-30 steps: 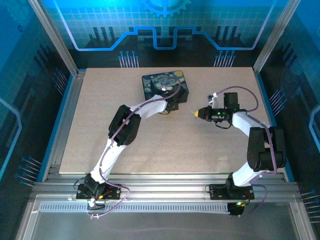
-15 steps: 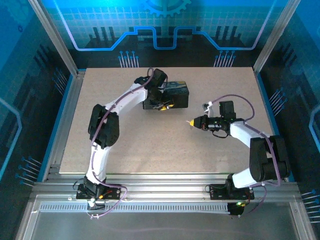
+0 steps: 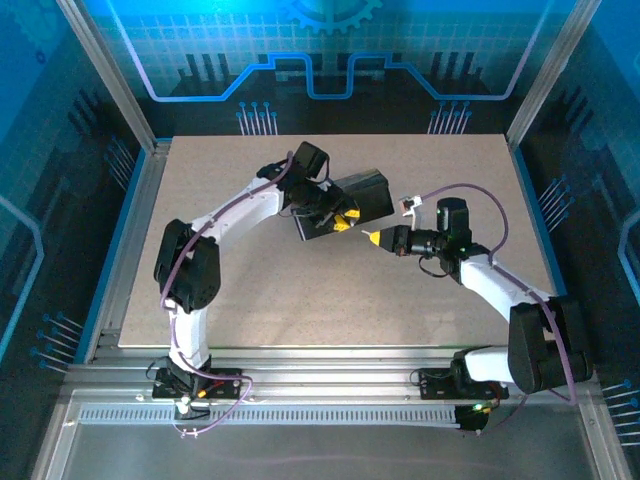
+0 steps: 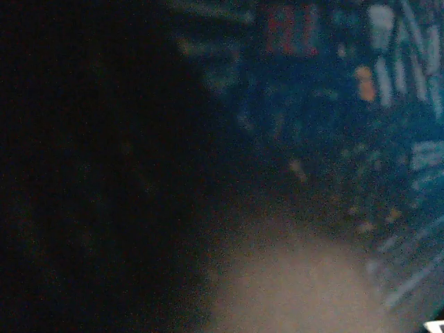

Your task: Unlock a padlock with a key

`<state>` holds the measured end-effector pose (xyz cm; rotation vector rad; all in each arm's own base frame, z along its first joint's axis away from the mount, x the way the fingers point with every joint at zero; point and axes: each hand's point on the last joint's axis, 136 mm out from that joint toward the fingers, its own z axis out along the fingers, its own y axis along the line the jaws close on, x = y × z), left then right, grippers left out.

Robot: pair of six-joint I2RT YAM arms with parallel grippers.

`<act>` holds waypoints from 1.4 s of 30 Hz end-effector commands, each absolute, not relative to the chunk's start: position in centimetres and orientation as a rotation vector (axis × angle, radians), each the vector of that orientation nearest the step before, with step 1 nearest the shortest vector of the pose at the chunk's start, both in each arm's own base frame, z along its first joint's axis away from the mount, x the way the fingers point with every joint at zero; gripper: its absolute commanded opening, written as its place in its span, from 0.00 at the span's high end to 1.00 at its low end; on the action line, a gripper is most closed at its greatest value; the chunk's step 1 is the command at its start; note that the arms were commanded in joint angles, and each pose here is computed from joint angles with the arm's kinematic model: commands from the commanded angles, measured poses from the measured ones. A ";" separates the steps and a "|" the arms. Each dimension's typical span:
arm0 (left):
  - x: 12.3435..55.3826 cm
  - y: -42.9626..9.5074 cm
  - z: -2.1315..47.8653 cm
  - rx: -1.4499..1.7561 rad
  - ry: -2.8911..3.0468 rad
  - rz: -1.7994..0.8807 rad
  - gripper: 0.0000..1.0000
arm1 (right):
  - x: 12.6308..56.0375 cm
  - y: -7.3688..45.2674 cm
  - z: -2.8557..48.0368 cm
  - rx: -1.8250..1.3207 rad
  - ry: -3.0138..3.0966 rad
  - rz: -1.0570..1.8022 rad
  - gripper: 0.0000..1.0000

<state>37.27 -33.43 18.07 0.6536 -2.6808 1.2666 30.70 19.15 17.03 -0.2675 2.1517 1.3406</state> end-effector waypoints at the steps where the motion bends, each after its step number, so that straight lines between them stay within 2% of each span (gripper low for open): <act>1: 36.3 -34.7 23.2 0.569 -2.591 1.471 1.00 | 30.3 19.6 18.1 -0.340 2.065 1.337 1.00; 21: 36.4 -34.1 22.4 0.605 -2.545 1.484 1.00 | 33.6 19.6 17.8 -0.352 1.993 1.298 1.00; 42: 36.4 -34.1 22.7 0.601 -2.539 1.498 1.00 | 34.4 20.9 19.0 -0.402 1.923 1.288 1.00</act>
